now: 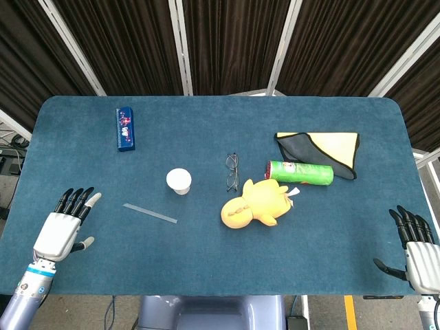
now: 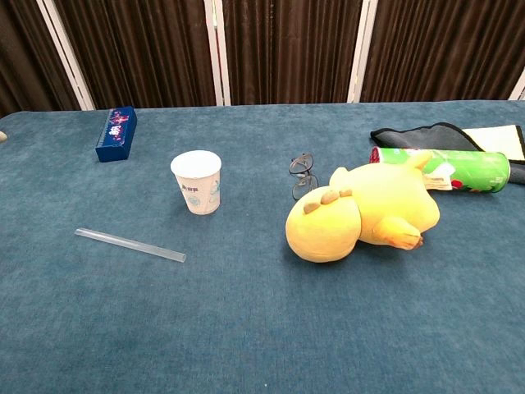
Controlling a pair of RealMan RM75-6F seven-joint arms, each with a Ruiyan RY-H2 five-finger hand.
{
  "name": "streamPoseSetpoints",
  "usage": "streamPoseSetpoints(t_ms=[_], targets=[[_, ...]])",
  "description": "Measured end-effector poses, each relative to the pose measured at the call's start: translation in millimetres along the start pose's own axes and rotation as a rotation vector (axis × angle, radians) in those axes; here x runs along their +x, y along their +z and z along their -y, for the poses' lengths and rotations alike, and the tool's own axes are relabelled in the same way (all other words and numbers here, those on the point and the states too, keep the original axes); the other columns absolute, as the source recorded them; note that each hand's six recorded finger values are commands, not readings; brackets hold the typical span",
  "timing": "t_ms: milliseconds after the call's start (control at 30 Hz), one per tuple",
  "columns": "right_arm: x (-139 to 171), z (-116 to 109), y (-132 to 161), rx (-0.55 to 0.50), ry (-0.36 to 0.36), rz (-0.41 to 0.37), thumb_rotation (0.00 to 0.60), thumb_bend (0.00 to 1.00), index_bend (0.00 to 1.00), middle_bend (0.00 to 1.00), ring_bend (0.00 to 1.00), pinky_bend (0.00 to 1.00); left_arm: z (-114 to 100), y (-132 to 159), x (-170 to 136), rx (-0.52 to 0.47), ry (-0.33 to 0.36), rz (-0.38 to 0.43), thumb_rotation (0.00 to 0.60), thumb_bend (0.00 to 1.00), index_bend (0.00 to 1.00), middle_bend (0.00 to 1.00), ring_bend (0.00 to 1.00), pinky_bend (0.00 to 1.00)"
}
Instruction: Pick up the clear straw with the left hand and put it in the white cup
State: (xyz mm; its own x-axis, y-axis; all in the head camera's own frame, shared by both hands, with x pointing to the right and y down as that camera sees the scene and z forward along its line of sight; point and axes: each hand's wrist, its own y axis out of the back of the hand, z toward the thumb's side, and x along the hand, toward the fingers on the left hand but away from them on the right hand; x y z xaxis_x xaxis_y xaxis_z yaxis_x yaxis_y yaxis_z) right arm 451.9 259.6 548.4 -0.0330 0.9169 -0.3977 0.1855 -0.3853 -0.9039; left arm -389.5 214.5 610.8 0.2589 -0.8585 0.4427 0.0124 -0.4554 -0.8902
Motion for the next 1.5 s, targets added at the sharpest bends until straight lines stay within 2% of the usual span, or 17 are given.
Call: streamPoseSetpoints(t_ms=[733,867,1067,1233,1500], targets=[[-0.5,0.0,-0.2,0.0,0.001,0.002,0.6,0.08,0.0,0.0,0.0,0.0,0.2,2.1,1.4,-0.006,-0.019,0.004,0.6,0.02,0.09,0.0,0.0,0.0],[0.2,-0.1,-0.8,-0.002,-0.001,0.001,0.6,0.08,0.0,0.0,0.0,0.0,-0.5,5.0,3.0,-0.008,-0.033,0.005,0.6,0.04,0.17,0.0,0.0,0.0],[0.4,0.0,-0.6,-0.001,-0.002,0.002,0.6,0.08,0.0,0.0,0.0,0.0,2.0,8.3,12.4,-0.018,-0.074,-0.005,0.6,0.13,0.39,0.0,0.0,0.0],[0.4,0.0,-0.6,-0.003,-0.001,0.002,0.6,0.08,0.0,0.0,0.0,0.0,4.6,11.1,25.9,-0.007,-0.091,-0.016,0.6,0.18,0.46,0.0,0.0,0.0],[0.2,-0.1,-1.0,-0.006,0.001,0.0,0.6,0.08,0.0,0.0,0.0,0.0,16.7,26.7,61.6,0.01,-0.122,-0.025,0.6,0.23,0.49,0.0,0.0,0.0]])
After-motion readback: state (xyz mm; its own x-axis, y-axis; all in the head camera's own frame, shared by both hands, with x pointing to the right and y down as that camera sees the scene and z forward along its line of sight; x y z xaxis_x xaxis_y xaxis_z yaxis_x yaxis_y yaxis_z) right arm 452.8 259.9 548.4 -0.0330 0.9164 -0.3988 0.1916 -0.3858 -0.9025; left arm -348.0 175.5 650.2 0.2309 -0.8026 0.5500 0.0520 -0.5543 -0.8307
